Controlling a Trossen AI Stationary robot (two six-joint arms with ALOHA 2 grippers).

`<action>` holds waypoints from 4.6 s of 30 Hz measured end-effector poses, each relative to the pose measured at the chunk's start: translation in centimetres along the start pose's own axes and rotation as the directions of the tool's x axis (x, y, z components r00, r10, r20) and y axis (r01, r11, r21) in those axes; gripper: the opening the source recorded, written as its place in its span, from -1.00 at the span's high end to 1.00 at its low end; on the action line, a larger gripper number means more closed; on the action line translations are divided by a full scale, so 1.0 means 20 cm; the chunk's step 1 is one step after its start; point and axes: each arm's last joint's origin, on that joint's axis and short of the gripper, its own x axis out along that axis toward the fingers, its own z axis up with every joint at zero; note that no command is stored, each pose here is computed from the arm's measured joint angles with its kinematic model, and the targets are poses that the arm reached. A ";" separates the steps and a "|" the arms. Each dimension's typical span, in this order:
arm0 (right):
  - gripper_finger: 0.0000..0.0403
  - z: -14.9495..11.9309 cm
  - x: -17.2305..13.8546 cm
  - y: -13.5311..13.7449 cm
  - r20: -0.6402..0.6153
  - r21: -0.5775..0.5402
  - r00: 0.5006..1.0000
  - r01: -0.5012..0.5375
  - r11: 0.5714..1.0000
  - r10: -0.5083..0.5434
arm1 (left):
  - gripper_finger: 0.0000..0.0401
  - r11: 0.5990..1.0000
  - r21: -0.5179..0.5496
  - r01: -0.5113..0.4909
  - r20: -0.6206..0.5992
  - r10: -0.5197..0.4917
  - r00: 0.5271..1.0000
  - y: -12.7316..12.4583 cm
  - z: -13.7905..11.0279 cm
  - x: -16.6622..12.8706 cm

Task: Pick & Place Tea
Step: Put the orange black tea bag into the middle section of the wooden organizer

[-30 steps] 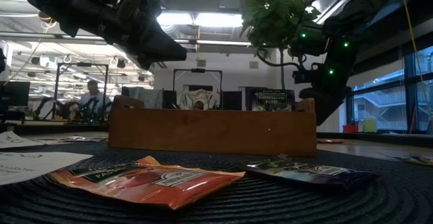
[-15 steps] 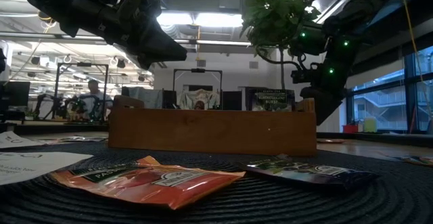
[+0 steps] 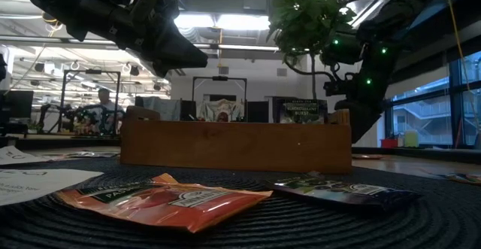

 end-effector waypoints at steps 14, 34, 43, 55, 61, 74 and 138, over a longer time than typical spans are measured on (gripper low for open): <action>0.25 -0.03 0.14 0.04 -0.114 -0.001 0.992 0.057 0.998 -0.057 | 0.63 1.000 0.000 0.000 0.000 0.000 1.000 0.00 0.00 0.00; 0.97 -0.04 0.15 0.05 -0.146 0.048 0.989 -0.005 0.999 0.012 | 0.63 1.000 0.000 0.001 0.000 -0.001 1.000 0.00 0.00 0.00; 0.98 -0.04 0.15 0.07 -0.136 0.028 0.988 -0.072 0.997 0.076 | 0.63 1.000 0.000 0.001 0.000 -0.001 1.000 0.00 0.00 0.00; 0.99 -0.07 0.11 0.17 -0.111 -0.199 0.989 -0.118 0.973 0.098 | 0.63 1.000 0.000 0.002 0.000 -0.002 1.000 0.00 0.00 0.00; 0.99 -0.07 0.02 0.16 -0.107 -0.161 0.967 -0.246 0.956 0.231 | 0.63 1.000 0.000 0.002 0.000 -0.002 1.000 0.00 0.00 0.00; 1.00 -0.05 -0.05 0.20 -0.052 -0.174 0.943 -0.333 0.927 0.328 | 0.63 1.000 0.000 0.002 0.000 -0.002 1.000 0.00 0.00 0.00; 0.87 0.14 -0.19 0.21 0.077 -0.309 0.968 -0.205 0.929 0.239 | 0.63 0.970 0.230 0.075 -0.144 -0.042 0.989 0.03 0.21 0.69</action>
